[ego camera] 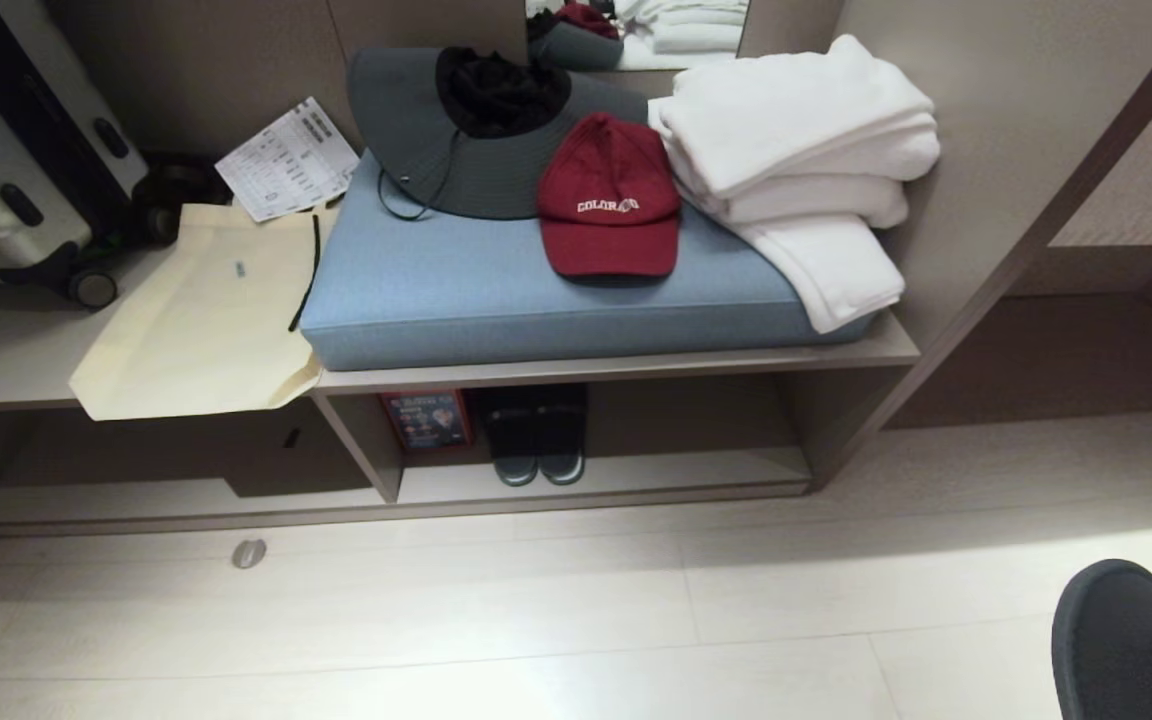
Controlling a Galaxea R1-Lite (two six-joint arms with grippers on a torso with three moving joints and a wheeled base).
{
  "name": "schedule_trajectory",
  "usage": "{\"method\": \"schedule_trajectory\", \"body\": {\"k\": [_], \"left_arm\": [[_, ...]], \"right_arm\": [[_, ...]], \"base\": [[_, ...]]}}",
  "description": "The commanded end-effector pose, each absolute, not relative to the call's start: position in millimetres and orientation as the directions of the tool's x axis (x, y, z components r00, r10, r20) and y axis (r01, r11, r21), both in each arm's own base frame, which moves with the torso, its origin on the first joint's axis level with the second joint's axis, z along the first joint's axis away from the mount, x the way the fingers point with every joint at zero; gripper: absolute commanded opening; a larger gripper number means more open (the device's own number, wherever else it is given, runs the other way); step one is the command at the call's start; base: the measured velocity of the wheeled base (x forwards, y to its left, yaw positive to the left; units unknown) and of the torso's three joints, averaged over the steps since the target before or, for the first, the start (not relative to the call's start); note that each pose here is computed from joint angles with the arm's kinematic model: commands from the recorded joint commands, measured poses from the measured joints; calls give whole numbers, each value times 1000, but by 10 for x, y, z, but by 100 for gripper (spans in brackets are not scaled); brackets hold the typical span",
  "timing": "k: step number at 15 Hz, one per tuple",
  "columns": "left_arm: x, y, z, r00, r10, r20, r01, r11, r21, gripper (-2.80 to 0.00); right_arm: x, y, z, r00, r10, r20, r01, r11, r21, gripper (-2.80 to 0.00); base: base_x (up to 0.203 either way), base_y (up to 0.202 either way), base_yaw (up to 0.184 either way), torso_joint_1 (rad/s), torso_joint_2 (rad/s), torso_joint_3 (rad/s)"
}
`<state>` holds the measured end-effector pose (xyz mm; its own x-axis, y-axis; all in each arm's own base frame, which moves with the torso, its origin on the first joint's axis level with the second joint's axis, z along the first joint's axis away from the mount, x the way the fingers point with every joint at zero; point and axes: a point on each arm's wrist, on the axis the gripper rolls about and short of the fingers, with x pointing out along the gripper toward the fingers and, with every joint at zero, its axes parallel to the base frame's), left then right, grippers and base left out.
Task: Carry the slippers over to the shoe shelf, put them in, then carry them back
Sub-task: Place the slippers on the floor
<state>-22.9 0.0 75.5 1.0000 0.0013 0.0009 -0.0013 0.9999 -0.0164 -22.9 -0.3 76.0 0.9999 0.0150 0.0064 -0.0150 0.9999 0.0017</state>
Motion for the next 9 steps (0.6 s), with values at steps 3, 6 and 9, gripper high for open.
{"method": "schedule_trajectory", "body": {"k": [3, 6, 9], "left_arm": [[-228, 0, 755, 1000, 3, 0, -3, 1000, -17, -280], [-228, 0, 755, 1000, 3, 0, -3, 1000, -17, -280], [-228, 0, 755, 1000, 2, 0, -2, 1000, -17, -280]], "right_arm": [[-228, -3, 761, 1000, 17, 6, -17, 1000, 2, -280], [-228, -3, 761, 1000, 17, 6, -17, 1000, 2, -280], [-228, -3, 761, 1000, 17, 6, -17, 1000, 2, -280]], "base": [[0, 0, 0, 1, 2, 204], [0, 0, 0, 2, 2, 198], [0, 0, 0, 4, 2, 199]]}}
